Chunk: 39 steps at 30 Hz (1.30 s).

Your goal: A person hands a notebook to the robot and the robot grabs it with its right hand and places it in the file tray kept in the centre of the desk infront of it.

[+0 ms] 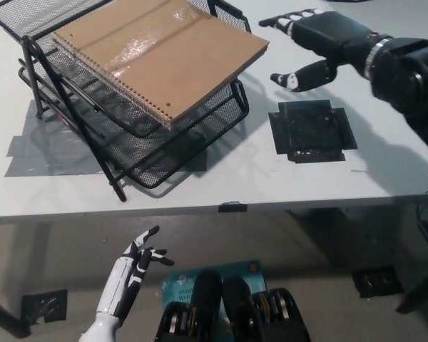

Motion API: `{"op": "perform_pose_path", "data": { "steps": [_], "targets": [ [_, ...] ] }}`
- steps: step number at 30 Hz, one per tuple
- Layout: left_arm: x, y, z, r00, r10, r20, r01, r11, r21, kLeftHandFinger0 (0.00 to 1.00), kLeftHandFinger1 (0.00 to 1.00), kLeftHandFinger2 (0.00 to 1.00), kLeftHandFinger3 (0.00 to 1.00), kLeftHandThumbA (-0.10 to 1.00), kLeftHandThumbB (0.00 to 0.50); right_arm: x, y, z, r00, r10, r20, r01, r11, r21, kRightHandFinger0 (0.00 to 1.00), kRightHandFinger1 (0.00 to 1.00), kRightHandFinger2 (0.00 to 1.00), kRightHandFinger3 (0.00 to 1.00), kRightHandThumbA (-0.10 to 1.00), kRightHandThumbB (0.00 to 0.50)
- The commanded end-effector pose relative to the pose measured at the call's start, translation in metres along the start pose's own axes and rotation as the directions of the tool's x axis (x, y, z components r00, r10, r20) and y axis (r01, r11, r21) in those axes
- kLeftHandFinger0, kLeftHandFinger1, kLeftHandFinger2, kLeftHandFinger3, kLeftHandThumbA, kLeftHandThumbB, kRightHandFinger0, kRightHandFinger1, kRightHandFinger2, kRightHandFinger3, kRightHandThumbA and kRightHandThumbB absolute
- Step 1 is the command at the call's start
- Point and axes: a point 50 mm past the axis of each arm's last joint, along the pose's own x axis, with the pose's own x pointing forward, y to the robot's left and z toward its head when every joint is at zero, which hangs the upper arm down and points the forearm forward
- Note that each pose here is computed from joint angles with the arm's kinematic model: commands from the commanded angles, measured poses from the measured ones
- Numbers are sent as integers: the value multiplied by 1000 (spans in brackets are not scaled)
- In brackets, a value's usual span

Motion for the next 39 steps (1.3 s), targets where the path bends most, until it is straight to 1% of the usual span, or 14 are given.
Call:
{"op": "perform_pose_path", "data": {
  "steps": [1,3,5,7,8,10,13,17,19,20,22,24,26,39],
  "targets": [
    [18,17,21,994,10,106,-13,1000,26,946,748,491,898,1000,458,-295,-215,73,943,-26,331,22,1000,18,1000,1000,1000,1000,629,500],
    [16,17,21,994,14,107,-18,999,27,906,753,500,909,1000,454,-308,-201,66,936,-139,322,119,990,81,1000,1000,1000,1000,720,500],
    [14,16,20,993,22,113,-25,999,26,814,735,549,924,1000,460,-326,-178,57,885,-351,307,309,934,177,1000,1000,1000,1000,962,488],
    [12,13,17,994,28,104,-30,999,21,769,731,639,941,1000,486,-345,-136,53,739,-612,281,544,789,286,1000,1000,1000,1000,1000,443],
    [12,13,17,994,28,104,-30,999,21,769,730,646,945,1000,488,-345,-136,53,739,-612,281,544,789,286,1000,1000,1000,1000,1000,444],
    [9,12,16,996,34,80,-35,999,8,770,753,715,977,1000,500,-355,-87,61,548,-800,245,706,600,376,1000,1000,1000,1000,1000,429],
    [6,11,14,997,47,60,-46,999,-17,822,811,809,985,1000,500,-348,-44,59,415,-887,203,714,456,532,1000,1000,1000,1000,1000,496],
    [1,7,11,997,53,53,-51,998,-38,880,878,899,988,1000,500,-330,28,75,356,-925,133,629,342,698,1000,1000,1000,1000,1000,490],
    [0,5,11,997,56,50,-53,998,-42,883,890,915,993,1000,500,-326,43,82,362,-925,117,608,330,723,1000,1000,1000,1000,1000,469],
    [-2,4,10,997,56,45,-54,997,-46,894,908,935,1000,1000,500,-320,73,95,421,-904,70,555,318,769,1000,1000,1000,1000,1000,413],
    [-8,4,8,998,60,34,-58,997,-59,905,929,952,1000,1000,500,-315,116,119,550,-835,-27,438,261,860,1000,1000,1000,1000,1000,440],
    [-11,3,6,997,65,29,-63,996,-65,910,936,955,1000,1000,500,-313,131,127,624,-779,-66,403,248,881,1000,1000,1000,1000,1000,409],
    [-13,3,5,998,66,23,-65,996,-68,916,944,958,1000,1000,500,-305,160,130,702,-703,-112,368,224,902,1000,1000,1000,1000,1000,334],
    [-26,3,-2,995,100,7,-99,992,-73,892,936,931,1000,1000,500,-258,303,111,838,-377,-395,409,-47,912,1000,1000,1000,1000,1000,243]
  ]
}}
